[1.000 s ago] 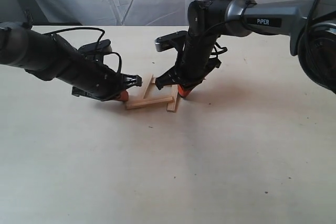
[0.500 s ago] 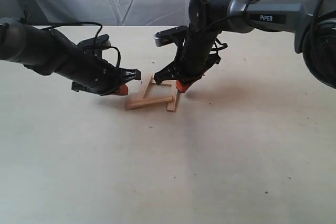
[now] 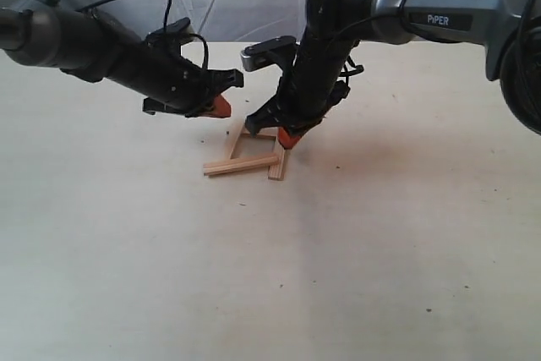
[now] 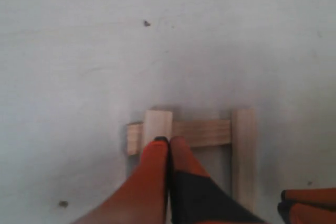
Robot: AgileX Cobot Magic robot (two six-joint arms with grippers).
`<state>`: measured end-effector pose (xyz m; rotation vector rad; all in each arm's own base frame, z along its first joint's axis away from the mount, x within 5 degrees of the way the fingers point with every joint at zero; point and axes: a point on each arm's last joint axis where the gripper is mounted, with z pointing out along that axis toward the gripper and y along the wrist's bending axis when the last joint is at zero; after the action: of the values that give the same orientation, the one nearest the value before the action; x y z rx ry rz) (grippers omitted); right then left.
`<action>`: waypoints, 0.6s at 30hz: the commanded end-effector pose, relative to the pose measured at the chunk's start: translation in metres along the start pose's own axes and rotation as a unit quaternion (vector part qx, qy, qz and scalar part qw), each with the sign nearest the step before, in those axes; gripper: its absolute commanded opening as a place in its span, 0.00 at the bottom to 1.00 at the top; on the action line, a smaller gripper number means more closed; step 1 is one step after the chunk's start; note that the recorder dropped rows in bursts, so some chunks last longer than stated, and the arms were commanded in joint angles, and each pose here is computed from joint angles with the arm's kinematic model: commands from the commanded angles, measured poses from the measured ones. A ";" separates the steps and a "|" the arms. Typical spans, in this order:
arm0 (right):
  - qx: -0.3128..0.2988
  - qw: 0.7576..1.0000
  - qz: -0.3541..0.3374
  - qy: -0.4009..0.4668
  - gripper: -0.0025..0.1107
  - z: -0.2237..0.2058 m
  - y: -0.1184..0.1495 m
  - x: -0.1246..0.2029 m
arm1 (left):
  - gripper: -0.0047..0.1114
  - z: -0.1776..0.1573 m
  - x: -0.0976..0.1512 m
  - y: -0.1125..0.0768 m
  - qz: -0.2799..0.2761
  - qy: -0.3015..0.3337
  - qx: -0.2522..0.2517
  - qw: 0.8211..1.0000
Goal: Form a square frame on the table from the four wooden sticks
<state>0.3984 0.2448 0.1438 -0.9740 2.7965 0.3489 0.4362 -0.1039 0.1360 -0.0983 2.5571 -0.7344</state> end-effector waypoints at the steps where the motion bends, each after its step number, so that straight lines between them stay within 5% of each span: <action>1: -0.015 0.999 0.015 -0.034 0.01 -0.014 0.008 0.008 | 0.04 0.009 -0.012 -0.004 -0.003 0.019 0.035 0.999; 7: -0.028 0.992 0.063 -0.107 0.01 -0.017 0.011 0.013 | 0.04 0.025 -0.009 0.001 -0.035 0.043 0.044 0.997; 18: -0.021 0.987 0.084 -0.132 0.01 0.002 0.005 0.009 | 0.04 0.026 -0.011 0.008 -0.005 0.030 0.012 0.999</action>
<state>0.3851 0.2437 0.1399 -0.6680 2.6821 0.5260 0.4557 -0.1081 0.1159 -0.0747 2.6174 -0.7973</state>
